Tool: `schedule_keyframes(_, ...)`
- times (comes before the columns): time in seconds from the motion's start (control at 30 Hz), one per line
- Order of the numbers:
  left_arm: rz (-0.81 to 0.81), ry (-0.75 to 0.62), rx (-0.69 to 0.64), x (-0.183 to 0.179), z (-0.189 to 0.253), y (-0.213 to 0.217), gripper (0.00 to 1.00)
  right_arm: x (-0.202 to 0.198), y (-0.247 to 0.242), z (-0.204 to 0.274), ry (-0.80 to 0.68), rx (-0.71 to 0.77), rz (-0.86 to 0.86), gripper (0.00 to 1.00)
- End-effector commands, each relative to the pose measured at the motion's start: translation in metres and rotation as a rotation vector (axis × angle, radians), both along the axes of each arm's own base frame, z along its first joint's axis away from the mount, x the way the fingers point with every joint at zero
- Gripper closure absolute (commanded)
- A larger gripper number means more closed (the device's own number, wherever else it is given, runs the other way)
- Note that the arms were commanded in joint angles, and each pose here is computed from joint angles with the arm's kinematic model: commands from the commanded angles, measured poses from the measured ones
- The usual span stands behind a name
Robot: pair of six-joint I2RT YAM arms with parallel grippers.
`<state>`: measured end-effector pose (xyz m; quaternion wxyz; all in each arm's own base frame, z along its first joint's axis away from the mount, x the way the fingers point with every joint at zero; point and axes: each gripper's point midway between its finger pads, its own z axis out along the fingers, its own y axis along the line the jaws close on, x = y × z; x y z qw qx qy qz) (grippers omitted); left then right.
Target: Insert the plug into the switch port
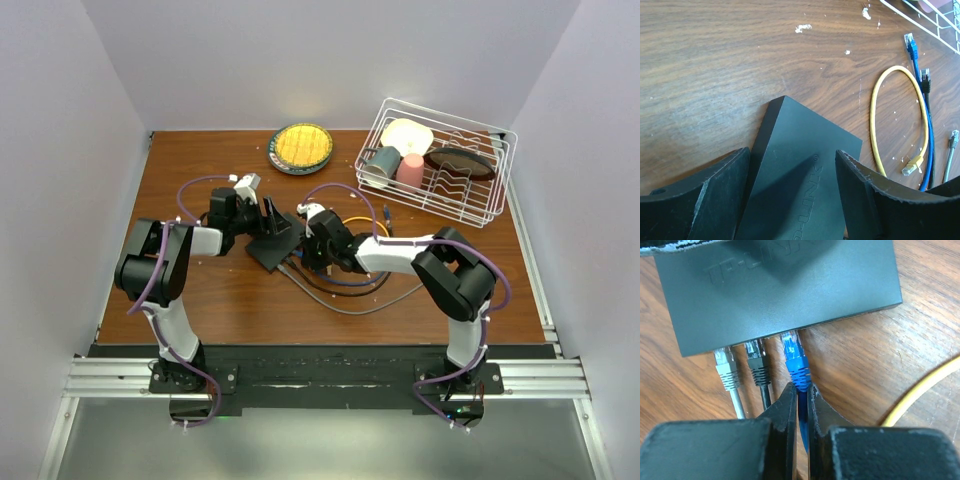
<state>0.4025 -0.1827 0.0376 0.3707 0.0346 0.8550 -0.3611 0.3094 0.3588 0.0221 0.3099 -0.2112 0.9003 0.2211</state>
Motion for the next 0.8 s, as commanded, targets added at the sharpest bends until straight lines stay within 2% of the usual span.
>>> schedule_keyframes(0.0, -0.135, 0.203, -0.091, -0.060, -0.013, -0.027, 0.28, 0.019, 0.000, -0.008, -0.082, 0.061, -0.129, 1.00)
schedule_keyframes(0.1, -0.135, 0.208, -0.093, -0.064, -0.015, -0.027, 0.28, 0.019, 0.008, -0.009, -0.074, 0.080, -0.118, 1.00)
schedule_keyframes(0.47, -0.082, 0.222, -0.106, -0.066, -0.012, -0.024, 0.29, -0.007, 0.014, -0.030, 0.033, 0.003, -0.028, 1.00)
schedule_keyframes(0.77, -0.037, 0.206, -0.138, -0.058, -0.001, -0.025, 0.34, -0.016, 0.010, -0.040, 0.074, -0.008, -0.066, 1.00)
